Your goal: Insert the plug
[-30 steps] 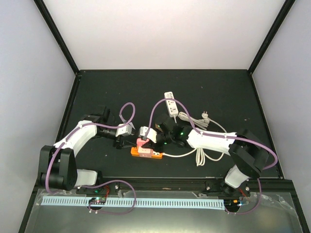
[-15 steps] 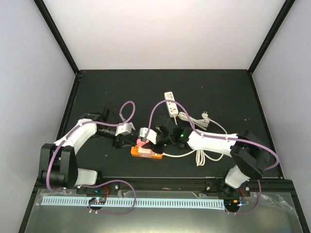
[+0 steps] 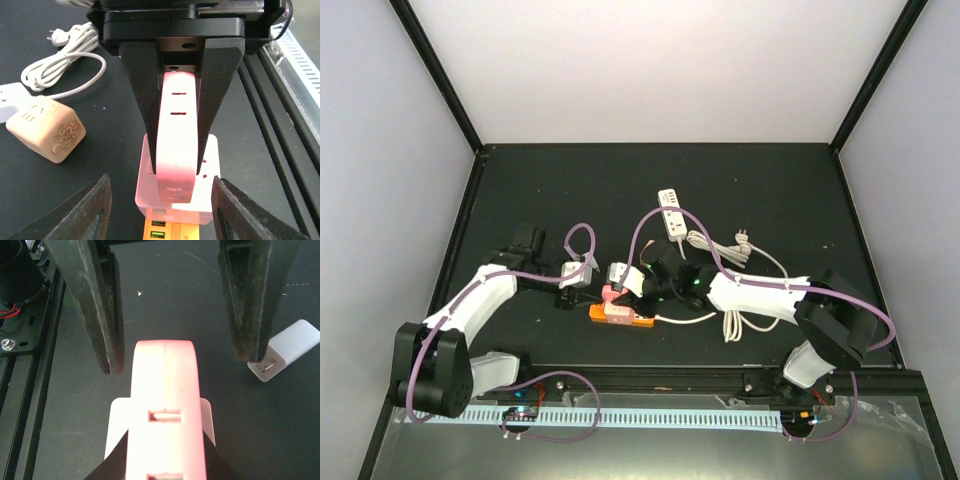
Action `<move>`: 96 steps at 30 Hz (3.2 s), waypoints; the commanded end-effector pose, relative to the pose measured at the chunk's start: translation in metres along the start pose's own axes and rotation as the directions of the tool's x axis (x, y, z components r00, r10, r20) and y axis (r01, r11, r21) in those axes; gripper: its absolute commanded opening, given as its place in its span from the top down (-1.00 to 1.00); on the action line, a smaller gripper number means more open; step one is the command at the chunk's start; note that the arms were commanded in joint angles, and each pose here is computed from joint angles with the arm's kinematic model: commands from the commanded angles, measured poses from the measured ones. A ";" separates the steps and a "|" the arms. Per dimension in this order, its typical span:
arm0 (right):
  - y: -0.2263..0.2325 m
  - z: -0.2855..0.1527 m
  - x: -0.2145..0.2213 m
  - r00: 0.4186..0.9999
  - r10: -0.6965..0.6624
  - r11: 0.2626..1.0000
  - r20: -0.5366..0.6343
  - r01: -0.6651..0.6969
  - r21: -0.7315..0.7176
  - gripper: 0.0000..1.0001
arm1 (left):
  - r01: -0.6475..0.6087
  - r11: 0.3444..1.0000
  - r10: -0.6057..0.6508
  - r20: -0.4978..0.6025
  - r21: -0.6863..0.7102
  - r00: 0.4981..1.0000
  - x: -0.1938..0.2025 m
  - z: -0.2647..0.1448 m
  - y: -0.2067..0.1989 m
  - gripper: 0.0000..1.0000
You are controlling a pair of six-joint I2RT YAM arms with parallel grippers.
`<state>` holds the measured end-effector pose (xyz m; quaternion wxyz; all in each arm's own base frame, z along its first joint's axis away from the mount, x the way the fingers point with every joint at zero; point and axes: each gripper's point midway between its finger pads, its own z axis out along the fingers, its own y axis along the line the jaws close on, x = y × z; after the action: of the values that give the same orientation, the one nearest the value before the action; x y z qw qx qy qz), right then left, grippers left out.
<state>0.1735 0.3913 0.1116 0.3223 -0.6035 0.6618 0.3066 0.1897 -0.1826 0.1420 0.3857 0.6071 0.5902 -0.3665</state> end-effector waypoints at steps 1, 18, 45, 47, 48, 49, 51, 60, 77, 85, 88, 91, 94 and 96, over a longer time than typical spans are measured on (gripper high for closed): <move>0.007 0.009 0.076 0.966 0.082 0.997 -0.246 -0.081 0.016 0.97 | -0.073 0.996 0.074 0.035 -0.049 0.997 -0.012 0.006 0.010 -0.08; 0.009 0.010 0.076 0.963 0.066 0.998 -0.261 -0.064 0.016 0.97 | -0.020 1.000 0.020 -0.013 -0.002 1.000 -0.003 0.013 0.006 0.97; 0.009 -0.025 0.001 1.000 0.001 1.000 0.007 -0.001 0.013 -0.04 | -0.025 0.999 0.022 -0.092 -0.036 0.996 0.004 0.016 0.012 0.97; 0.011 -0.031 -0.004 0.999 -0.003 1.000 0.039 0.003 0.008 0.02 | -0.022 0.999 0.019 -0.094 -0.037 0.995 0.005 0.016 0.012 0.97; 0.012 -0.032 -0.005 0.999 -0.005 1.000 0.046 0.005 0.006 0.05 | -0.023 0.999 0.019 -0.095 -0.038 0.995 0.005 0.016 0.012 0.97; 0.012 -0.032 -0.006 0.999 -0.004 1.000 0.049 0.004 0.004 0.07 | -0.024 0.999 0.020 -0.095 -0.039 0.995 0.005 0.016 0.012 0.97; 0.012 -0.031 -0.007 0.999 -0.003 1.000 0.046 0.003 0.000 0.13 | -0.023 0.999 0.019 -0.093 -0.038 0.995 0.004 0.016 0.011 0.97; 0.006 -0.022 -0.008 0.999 -0.008 1.000 0.038 0.008 0.008 0.69 | -0.022 0.999 0.018 -0.100 -0.042 0.995 0.006 0.016 0.012 0.97; -0.002 -0.016 0.012 0.996 -0.012 0.999 -0.087 0.016 0.035 0.95 | -0.047 0.998 0.042 -0.173 -0.029 0.984 0.036 0.020 0.002 0.97; -0.008 -0.025 -0.008 0.999 0.001 0.997 -0.034 0.001 0.076 0.01 | -0.028 0.999 0.022 -0.195 -0.030 0.981 0.034 0.017 0.004 0.43; -0.013 -0.038 -0.024 1.000 -0.001 0.993 0.023 -0.002 0.119 -0.28 | -0.024 0.999 0.015 -0.185 -0.045 0.983 0.023 0.013 0.009 -0.08; -0.016 -0.054 -0.034 0.997 0.014 0.985 0.073 -0.026 0.168 -0.47 | -0.022 0.998 0.013 -0.180 -0.052 0.984 0.012 0.009 0.011 -0.44; -0.022 -0.072 -0.036 0.990 0.070 0.968 0.122 -0.097 0.230 -0.68 | -0.016 0.998 0.006 -0.181 -0.055 0.984 0.003 0.003 0.010 -0.89; -0.040 -0.089 -0.031 0.971 0.174 0.926 0.163 -0.218 0.309 -0.71 | -0.022 0.997 0.009 -0.179 -0.068 0.984 -0.002 -0.002 0.013 -0.97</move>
<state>0.1841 0.3585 0.1702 0.3857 -0.5486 0.6884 0.2762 0.1973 -0.1846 0.1212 0.3415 0.6289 0.6317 -0.2979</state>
